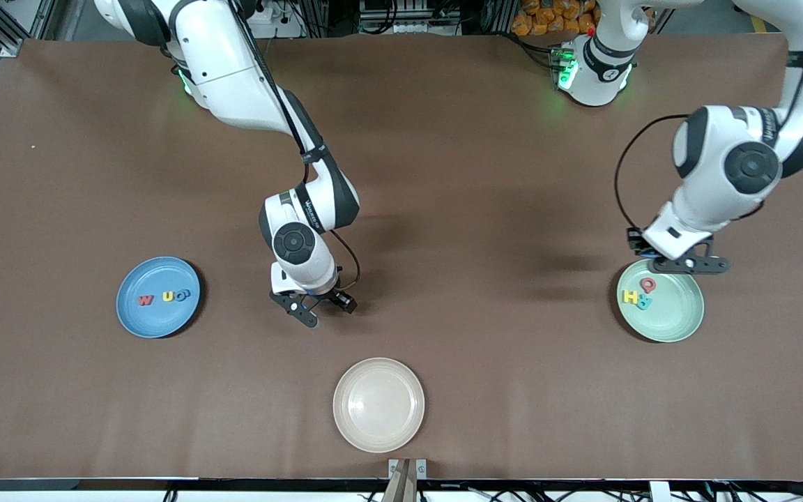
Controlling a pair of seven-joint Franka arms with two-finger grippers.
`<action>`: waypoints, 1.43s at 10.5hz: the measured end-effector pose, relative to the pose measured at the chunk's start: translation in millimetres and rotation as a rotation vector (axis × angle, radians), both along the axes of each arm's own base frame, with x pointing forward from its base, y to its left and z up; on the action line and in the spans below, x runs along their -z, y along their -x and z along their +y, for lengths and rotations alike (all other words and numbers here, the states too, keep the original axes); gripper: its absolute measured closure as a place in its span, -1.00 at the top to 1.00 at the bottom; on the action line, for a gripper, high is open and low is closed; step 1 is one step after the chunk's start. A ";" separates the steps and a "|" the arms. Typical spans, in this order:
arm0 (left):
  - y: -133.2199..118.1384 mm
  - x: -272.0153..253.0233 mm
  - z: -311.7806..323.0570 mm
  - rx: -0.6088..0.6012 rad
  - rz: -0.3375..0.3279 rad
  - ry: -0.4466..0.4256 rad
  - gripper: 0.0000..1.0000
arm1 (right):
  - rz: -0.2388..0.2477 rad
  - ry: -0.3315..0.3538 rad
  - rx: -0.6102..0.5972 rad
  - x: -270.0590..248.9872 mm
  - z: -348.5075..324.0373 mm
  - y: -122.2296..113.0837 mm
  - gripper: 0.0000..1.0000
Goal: Sort upper and lower case letters into plates
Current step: 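Carry the M into the green plate while the right gripper lifts the E, then place the blue E in the blue plate while the left gripper withdraws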
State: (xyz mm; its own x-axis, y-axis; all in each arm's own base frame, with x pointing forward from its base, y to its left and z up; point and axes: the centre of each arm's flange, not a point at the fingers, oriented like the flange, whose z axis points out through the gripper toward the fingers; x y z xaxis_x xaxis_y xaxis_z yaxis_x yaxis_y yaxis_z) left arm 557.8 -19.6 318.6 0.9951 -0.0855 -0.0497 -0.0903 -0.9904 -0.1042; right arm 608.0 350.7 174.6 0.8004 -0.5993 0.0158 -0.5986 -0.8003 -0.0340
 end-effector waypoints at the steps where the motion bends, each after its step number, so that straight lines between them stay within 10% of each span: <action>1: -5.7 15.3 18.1 0.017 0.023 -0.002 -0.31 | -0.003 -0.002 0.002 -2.4 0.4 -0.8 0.16; 3: -26.4 39.8 48.4 0.043 0.049 0.041 -0.31 | -0.008 -0.006 0.003 -6.2 1.3 -1.9 -0.40; 7: -63.1 77.3 82.2 0.066 0.047 0.129 -0.30 | -0.011 -0.005 -0.007 -7.2 -3.5 -5.4 -0.43; 12: -85.0 55.4 34.2 0.000 -0.009 0.112 0.96 | 0.044 0.019 -0.159 -42.1 -91.0 -56.9 -0.43; 15: -88.7 -9.3 -50.9 -0.026 -0.040 -0.011 1.00 | 0.060 0.048 -0.283 -54.9 -183.8 -86.7 -0.43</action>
State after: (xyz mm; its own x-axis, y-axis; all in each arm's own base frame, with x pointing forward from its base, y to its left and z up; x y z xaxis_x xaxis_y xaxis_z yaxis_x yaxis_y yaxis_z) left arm 646.5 -70.6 327.9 0.9982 -0.0591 -0.0110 -0.0600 -0.9911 -0.1184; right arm 694.7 166.9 229.4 0.9359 -0.3520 -0.0135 -0.3513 -0.9355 0.0365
